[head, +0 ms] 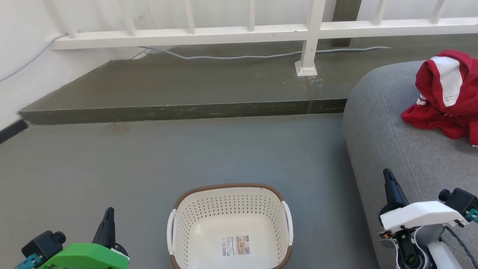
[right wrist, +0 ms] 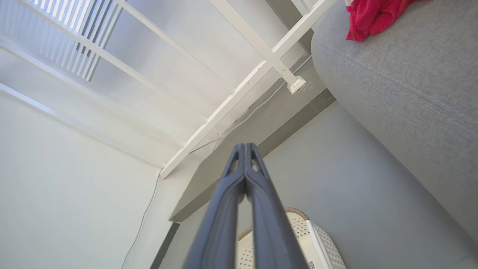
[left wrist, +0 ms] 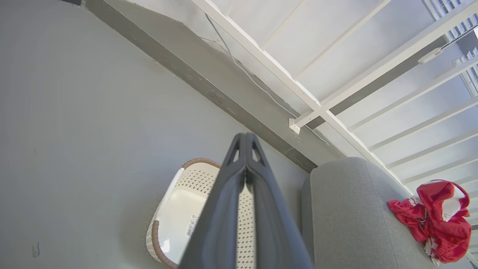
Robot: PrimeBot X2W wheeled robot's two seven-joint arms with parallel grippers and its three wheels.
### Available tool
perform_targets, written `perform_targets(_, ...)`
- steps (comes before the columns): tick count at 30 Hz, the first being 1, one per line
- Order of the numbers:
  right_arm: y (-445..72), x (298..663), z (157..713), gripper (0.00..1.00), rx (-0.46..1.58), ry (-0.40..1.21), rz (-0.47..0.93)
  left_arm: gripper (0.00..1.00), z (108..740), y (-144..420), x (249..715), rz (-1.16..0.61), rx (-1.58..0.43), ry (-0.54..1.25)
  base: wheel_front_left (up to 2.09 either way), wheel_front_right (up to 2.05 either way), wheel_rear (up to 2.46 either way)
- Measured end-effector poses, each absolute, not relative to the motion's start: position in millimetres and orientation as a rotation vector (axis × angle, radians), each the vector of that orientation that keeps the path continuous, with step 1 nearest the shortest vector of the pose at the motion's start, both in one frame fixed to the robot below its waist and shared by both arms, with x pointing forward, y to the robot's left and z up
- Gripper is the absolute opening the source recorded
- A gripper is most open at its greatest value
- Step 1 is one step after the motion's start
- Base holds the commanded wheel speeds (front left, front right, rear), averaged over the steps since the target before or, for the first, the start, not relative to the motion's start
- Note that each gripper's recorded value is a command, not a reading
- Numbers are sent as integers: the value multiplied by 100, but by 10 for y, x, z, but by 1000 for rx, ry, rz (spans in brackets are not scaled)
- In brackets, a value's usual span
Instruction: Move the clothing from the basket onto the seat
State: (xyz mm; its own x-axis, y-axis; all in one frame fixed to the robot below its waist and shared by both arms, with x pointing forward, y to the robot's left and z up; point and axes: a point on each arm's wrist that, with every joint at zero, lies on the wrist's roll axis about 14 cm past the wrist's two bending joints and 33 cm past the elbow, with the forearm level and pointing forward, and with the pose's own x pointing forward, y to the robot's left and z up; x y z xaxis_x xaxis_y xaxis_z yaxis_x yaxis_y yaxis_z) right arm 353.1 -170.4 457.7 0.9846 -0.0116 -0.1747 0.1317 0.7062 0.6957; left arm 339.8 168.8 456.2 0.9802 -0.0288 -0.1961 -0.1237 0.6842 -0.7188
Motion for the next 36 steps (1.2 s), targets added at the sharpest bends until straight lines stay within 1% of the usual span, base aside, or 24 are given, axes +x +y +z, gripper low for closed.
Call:
perform_targets(23,-1842,3598,4579,0,1106,162,-114,0,4556,1742,3510,81,-1117,208,0,0,0)
perform_targets(36,-1929,3643,4621,0,1293,134,-123,0,4654,1806,3616,75,-1300,167,0,0,0)
